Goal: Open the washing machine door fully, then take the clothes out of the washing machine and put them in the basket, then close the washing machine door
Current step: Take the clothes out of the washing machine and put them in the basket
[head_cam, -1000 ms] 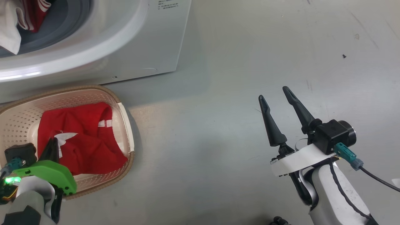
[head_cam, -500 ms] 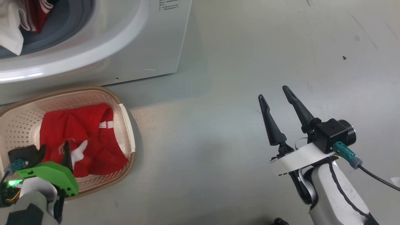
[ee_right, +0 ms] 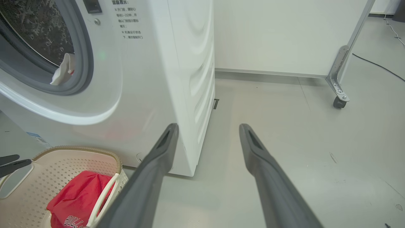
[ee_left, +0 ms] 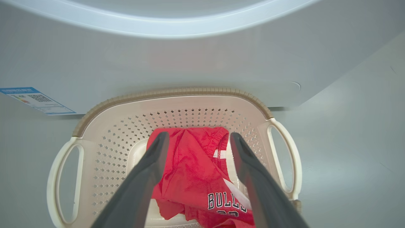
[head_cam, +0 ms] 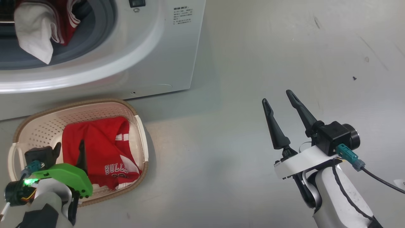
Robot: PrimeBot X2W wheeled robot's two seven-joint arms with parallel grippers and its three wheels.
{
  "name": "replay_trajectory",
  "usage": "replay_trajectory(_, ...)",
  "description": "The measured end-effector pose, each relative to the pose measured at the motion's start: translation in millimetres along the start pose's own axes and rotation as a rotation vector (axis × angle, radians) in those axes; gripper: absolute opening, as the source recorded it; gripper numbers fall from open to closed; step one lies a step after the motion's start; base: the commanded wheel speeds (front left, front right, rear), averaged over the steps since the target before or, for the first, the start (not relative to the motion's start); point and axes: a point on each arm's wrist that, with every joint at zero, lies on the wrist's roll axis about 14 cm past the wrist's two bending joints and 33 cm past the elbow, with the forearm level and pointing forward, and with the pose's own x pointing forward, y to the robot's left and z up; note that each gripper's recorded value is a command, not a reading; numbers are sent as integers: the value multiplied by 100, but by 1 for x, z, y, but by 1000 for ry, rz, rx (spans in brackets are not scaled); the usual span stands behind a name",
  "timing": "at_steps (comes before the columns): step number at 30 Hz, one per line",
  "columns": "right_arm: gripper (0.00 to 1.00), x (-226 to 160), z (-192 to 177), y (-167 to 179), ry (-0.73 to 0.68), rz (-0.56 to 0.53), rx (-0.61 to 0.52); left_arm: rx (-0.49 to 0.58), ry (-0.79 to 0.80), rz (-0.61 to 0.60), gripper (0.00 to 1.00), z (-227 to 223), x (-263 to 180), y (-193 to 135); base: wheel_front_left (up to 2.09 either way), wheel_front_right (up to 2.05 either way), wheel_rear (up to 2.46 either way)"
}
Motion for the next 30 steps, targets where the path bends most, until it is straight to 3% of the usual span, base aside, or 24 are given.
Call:
replay_trajectory(8, 100, -3, 34, 5, -94, 9, -3, -2, -172, -71, 100, 56, -16, -32, 0, 0, 0)
replay_trajectory(18, 100, -19, 56, 23, -159, 47, 15, 63, -531, -132, 100, 168, -72, -53, 0, 0, 0)
replay_trajectory(30, 100, -49, 70, 47, -207, 100, 35, 79, -630, -105, 100, 152, -149, -46, 0, 0, 0)
